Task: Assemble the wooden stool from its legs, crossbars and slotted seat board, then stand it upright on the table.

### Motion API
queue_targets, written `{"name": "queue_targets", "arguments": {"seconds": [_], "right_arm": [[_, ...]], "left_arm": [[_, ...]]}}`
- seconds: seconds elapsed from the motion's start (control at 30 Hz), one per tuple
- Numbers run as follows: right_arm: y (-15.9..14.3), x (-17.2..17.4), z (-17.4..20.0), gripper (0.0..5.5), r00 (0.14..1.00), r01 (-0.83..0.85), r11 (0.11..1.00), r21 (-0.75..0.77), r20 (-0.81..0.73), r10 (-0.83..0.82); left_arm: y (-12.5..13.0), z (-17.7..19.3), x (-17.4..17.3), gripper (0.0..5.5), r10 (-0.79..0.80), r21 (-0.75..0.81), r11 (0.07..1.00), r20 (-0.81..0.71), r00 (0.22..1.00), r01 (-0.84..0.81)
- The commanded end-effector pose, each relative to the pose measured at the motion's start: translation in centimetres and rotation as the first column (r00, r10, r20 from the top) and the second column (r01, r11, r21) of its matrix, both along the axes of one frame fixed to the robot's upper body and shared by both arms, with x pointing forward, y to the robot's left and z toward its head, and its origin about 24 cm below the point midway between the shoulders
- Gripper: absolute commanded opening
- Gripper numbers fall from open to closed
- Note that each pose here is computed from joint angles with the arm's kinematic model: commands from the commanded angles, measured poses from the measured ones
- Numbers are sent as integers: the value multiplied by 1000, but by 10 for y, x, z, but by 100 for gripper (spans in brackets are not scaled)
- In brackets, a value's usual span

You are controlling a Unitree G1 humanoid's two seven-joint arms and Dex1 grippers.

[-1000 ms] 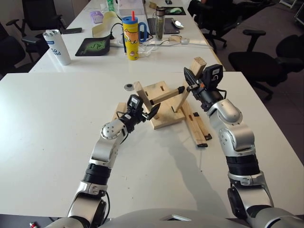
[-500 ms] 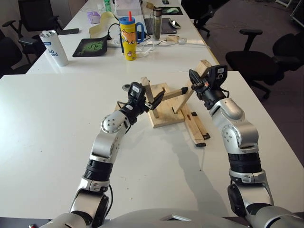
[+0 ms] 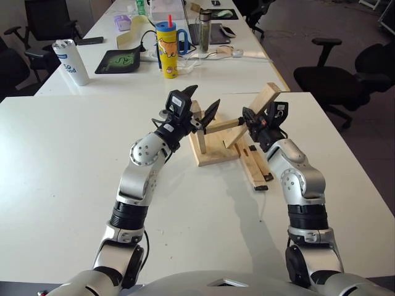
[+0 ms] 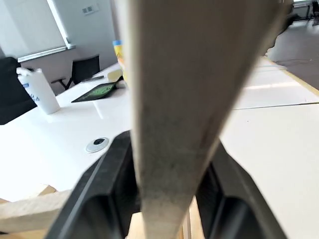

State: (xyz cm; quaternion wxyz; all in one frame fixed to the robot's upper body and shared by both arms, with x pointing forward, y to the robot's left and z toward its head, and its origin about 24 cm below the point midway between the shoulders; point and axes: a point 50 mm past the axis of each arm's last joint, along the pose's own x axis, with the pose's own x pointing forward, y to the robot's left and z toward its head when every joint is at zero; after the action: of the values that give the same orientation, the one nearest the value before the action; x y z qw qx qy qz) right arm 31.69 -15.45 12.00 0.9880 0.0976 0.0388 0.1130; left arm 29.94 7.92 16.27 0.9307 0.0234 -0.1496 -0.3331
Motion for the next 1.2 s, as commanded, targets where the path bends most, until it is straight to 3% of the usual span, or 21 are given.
{"name": "queue_targets", "arguments": {"seconds": [0.03, 0.2, 0.53, 0.77, 0.9, 1.2], "right_arm": [[-1, -10, -46, 219, 976, -1, 998, -66, -216, -13], [-1, -12, -57, 219, 969, -24, 990, -135, -248, -11], [-1, -3, 7, 219, 989, 28, 996, 82, 140, -39], [-3, -1, 14, 219, 983, 26, 992, 127, 179, -49], [-3, -1, 18, 281, 980, 18, 991, 132, 193, -44], [-14, 7, 60, 294, 945, 33, 965, 259, 305, -114]], "left_arm": [[2, 3, 0, 360, 11, -3, 1000, 8, 1000, -11], [2, 3, 1, 360, 17, -9, 1000, 8, 1000, -17], [3, 1, 0, 360, 21, -8, 1000, 2, 1000, -21], [2, 2, 1, 360, 19, -9, 1000, 9, 1000, -19], [2, 2, 2, 360, 19, -6, 1000, 11, 1000, -18], [4, 9, 1, 360, 19, -6, 1000, 32, 999, -19]]}}
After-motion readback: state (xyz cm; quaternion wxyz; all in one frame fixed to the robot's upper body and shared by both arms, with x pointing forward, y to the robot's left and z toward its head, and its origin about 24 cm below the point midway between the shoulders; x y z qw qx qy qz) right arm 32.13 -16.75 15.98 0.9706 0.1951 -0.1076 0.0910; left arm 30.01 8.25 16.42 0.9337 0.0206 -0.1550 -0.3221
